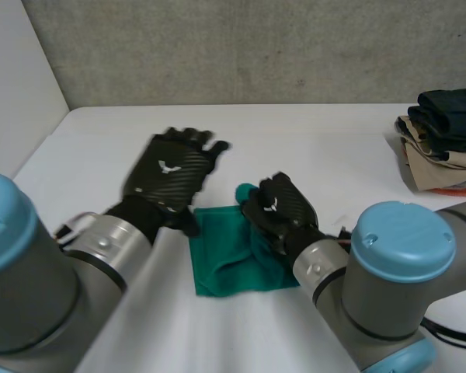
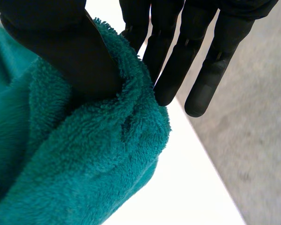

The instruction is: Fold the laundry.

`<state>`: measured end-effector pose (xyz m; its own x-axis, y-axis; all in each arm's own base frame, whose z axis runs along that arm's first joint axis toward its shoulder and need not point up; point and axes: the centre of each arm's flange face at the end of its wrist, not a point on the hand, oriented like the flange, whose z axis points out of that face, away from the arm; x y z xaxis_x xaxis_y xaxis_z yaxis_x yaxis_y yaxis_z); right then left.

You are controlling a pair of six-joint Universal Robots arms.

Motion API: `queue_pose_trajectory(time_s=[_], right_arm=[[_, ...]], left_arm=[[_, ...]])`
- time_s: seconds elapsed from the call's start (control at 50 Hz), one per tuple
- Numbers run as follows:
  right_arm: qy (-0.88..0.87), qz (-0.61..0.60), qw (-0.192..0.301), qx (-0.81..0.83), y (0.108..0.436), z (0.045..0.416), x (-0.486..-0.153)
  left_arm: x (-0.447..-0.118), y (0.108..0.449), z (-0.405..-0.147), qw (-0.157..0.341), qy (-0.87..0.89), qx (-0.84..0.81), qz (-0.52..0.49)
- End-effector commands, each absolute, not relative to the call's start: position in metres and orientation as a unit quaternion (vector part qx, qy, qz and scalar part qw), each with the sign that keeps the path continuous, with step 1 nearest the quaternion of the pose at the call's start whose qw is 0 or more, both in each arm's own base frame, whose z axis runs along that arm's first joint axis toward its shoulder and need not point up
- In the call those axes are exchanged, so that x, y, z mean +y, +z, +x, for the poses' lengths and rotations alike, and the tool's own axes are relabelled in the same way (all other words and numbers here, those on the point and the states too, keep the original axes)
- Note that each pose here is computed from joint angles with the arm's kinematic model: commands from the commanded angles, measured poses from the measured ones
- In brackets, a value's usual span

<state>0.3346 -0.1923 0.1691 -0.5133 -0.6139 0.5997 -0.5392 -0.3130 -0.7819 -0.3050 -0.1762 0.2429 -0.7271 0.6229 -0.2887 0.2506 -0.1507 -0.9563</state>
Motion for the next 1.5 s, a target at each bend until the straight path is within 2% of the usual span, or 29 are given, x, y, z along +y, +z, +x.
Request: queue_pose_trajectory(time_s=[0.02, 0.04, 0.08, 0.1, 0.18, 0.24, 0.52, 0.6, 0.68, 0.7, 0.78, 0.86, 0.94, 1.02, 1.12, 1.16, 1.18, 1.24, 1.26, 1.34, 1.42, 1.5], right_arm=[[-0.606, -0.459, -0.04, 0.648, 0.149, 0.297, -0.211], [-0.603, -0.455, -0.046, 0.654, 0.148, 0.292, -0.214], [-0.598, -0.448, -0.053, 0.662, 0.147, 0.283, -0.217], [-0.597, -0.441, -0.06, 0.668, 0.148, 0.275, -0.22], [-0.591, -0.43, -0.073, 0.679, 0.146, 0.263, -0.224], [-0.583, -0.421, -0.082, 0.69, 0.143, 0.253, -0.23], [-0.567, -0.429, -0.069, 0.7, 0.132, 0.245, -0.229], [-0.566, -0.426, -0.071, 0.702, 0.132, 0.242, -0.231], [-0.564, -0.421, -0.076, 0.706, 0.132, 0.238, -0.234], [-0.564, -0.422, -0.077, 0.705, 0.132, 0.238, -0.235], [-0.562, -0.433, -0.085, 0.7, 0.132, 0.238, -0.234], [-0.559, -0.445, -0.098, 0.692, 0.132, 0.237, -0.234], [-0.56, -0.46, -0.117, 0.679, 0.135, 0.238, -0.236], [-0.567, -0.485, -0.148, 0.649, 0.143, 0.241, -0.239], [-0.597, -0.515, -0.206, 0.58, 0.169, 0.254, -0.251], [-0.615, -0.525, -0.197, 0.554, 0.177, 0.27, -0.246], [-0.637, -0.546, -0.174, 0.515, 0.185, 0.294, -0.23], [-0.663, -0.581, -0.119, 0.456, 0.189, 0.331, -0.196], [-0.665, -0.609, -0.081, 0.426, 0.18, 0.349, -0.175], [-0.63, -0.672, -0.012, 0.389, 0.14, 0.373, -0.134], [-0.608, -0.679, -0.017, 0.41, 0.119, 0.371, -0.134], [-0.619, -0.656, -0.017, 0.433, 0.128, 0.365, -0.135]], left_arm=[[-0.159, 0.213, -0.357, 0.231, 0.63, -0.664, -0.331], [-0.157, 0.204, -0.369, 0.228, 0.625, -0.667, -0.336], [-0.156, 0.191, -0.378, 0.214, 0.617, -0.678, -0.338], [-0.158, 0.178, -0.384, 0.192, 0.61, -0.689, -0.34], [-0.171, 0.16, -0.39, 0.127, 0.609, -0.707, -0.336], [-0.177, 0.153, -0.392, 0.104, 0.611, -0.709, -0.336], [-0.199, 0.125, -0.41, 0.089, 0.614, -0.707, -0.339], [-0.23, 0.119, -0.394, 0.045, 0.619, -0.713, -0.326], [-0.267, 0.123, -0.369, -0.027, 0.638, -0.712, -0.292], [-0.279, 0.124, -0.359, -0.063, 0.64, -0.711, -0.283], [-0.29, 0.129, -0.337, -0.119, 0.631, -0.71, -0.288], [-0.274, 0.148, -0.329, -0.116, 0.635, -0.704, -0.296], [-0.25, 0.167, -0.328, -0.093, 0.643, -0.696, -0.304], [-0.228, 0.186, -0.324, -0.07, 0.654, -0.687, -0.307], [-0.215, 0.205, -0.312, -0.049, 0.666, -0.683, -0.295], [-0.211, 0.209, -0.31, -0.044, 0.668, -0.684, -0.291], [-0.21, 0.21, -0.308, -0.042, 0.668, -0.684, -0.289], [-0.206, 0.213, -0.306, -0.033, 0.669, -0.685, -0.285], [-0.205, 0.212, -0.306, -0.031, 0.669, -0.686, -0.286], [-0.203, 0.208, -0.304, -0.027, 0.664, -0.69, -0.287], [-0.203, 0.205, -0.302, -0.029, 0.66, -0.693, -0.289], [-0.202, 0.208, -0.305, -0.021, 0.664, -0.691, -0.285]])
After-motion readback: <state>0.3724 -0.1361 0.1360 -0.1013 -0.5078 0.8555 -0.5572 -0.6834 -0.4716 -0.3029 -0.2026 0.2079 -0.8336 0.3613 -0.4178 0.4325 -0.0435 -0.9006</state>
